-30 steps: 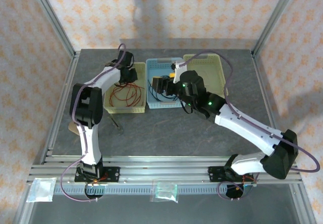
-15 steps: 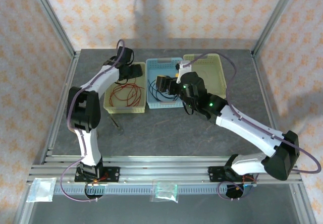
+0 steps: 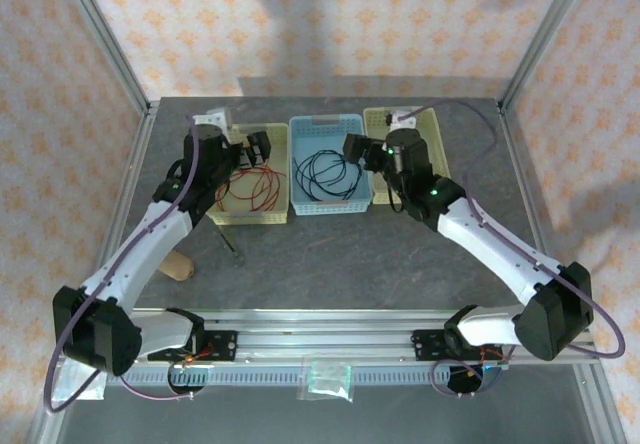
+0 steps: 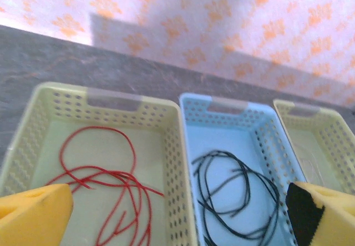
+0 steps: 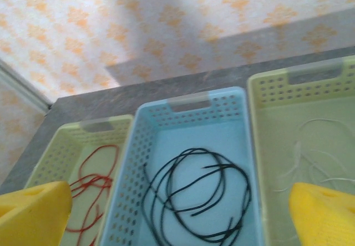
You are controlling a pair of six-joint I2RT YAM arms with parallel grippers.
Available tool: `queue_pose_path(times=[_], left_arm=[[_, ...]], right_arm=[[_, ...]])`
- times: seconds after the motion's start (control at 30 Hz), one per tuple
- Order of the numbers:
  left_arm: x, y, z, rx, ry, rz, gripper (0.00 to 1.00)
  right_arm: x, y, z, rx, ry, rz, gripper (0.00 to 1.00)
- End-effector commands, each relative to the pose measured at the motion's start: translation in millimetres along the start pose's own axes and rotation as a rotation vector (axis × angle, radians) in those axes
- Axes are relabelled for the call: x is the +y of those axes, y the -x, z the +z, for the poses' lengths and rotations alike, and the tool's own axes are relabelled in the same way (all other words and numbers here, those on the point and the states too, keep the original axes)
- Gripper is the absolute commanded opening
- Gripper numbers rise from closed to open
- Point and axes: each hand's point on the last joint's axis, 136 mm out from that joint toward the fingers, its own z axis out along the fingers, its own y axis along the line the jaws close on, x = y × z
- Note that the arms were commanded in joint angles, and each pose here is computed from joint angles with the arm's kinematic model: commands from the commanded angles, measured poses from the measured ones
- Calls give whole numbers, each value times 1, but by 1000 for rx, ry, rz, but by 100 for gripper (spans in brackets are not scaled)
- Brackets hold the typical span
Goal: Untangle the cables
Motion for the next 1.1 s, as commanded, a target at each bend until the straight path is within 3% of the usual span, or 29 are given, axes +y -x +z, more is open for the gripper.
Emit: queue_pose_path(times=[0.0,0.13,0.27,0.43,0.63,0.77,0.87,1.07], left_arm=[[22,37,-18,-198,57,-14,98],[55,49,-31,-313,148,-27,99],[85,46,-35,-354,231,-4,99],[124,31,-31,-341,326,-13,99],[156,-2,-32,-415,397,-13,100],[168,-21,-39,-481,415,4,99],[184,-33,-36,-452,501,22,99],[193,-46,-25,-470,513,21,99]], right_arm=[[-34,38,-16,-161,-68,66,100],[-92,56,-32,-275,-207,123,100],[-144,60,-44,-304,-375,123,100],[-205,38,-52,-301,-536,157,100],[-261,6,-62,-382,-639,280,100],[-275,-12,-63,-422,-671,251,100],[-279,-24,-59,-430,-661,189,100],[-288,-49,-31,-336,-665,68,100]])
